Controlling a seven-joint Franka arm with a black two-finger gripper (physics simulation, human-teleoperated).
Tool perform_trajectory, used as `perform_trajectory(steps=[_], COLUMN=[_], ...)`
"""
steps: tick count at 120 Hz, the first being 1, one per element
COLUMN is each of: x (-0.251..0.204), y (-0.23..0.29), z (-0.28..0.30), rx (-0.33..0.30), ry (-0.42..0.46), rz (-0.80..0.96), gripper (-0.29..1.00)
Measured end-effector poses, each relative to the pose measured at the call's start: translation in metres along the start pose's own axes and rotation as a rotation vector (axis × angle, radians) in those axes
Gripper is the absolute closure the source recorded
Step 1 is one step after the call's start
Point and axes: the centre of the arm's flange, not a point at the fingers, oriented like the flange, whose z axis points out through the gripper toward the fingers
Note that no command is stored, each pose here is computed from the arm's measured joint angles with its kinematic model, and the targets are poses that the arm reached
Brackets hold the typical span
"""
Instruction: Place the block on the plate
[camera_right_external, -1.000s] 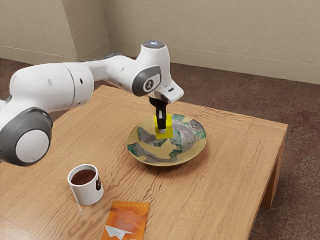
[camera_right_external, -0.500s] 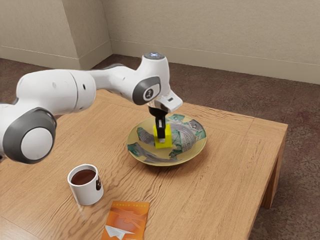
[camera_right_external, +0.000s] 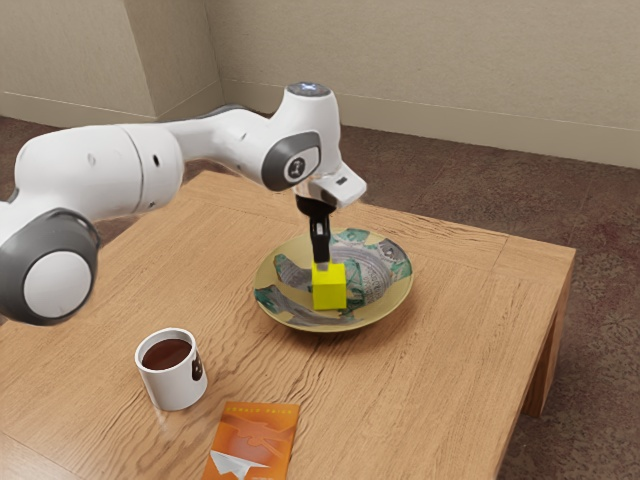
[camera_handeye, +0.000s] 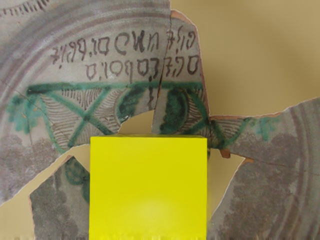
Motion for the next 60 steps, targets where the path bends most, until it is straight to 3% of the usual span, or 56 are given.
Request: perform_trajectory(steps=[60], x=[-0.040], y=[0.012], z=[-0.079], rx=[-0.021], ry=[-0.016], rz=[-0.159], gripper=[0.00])
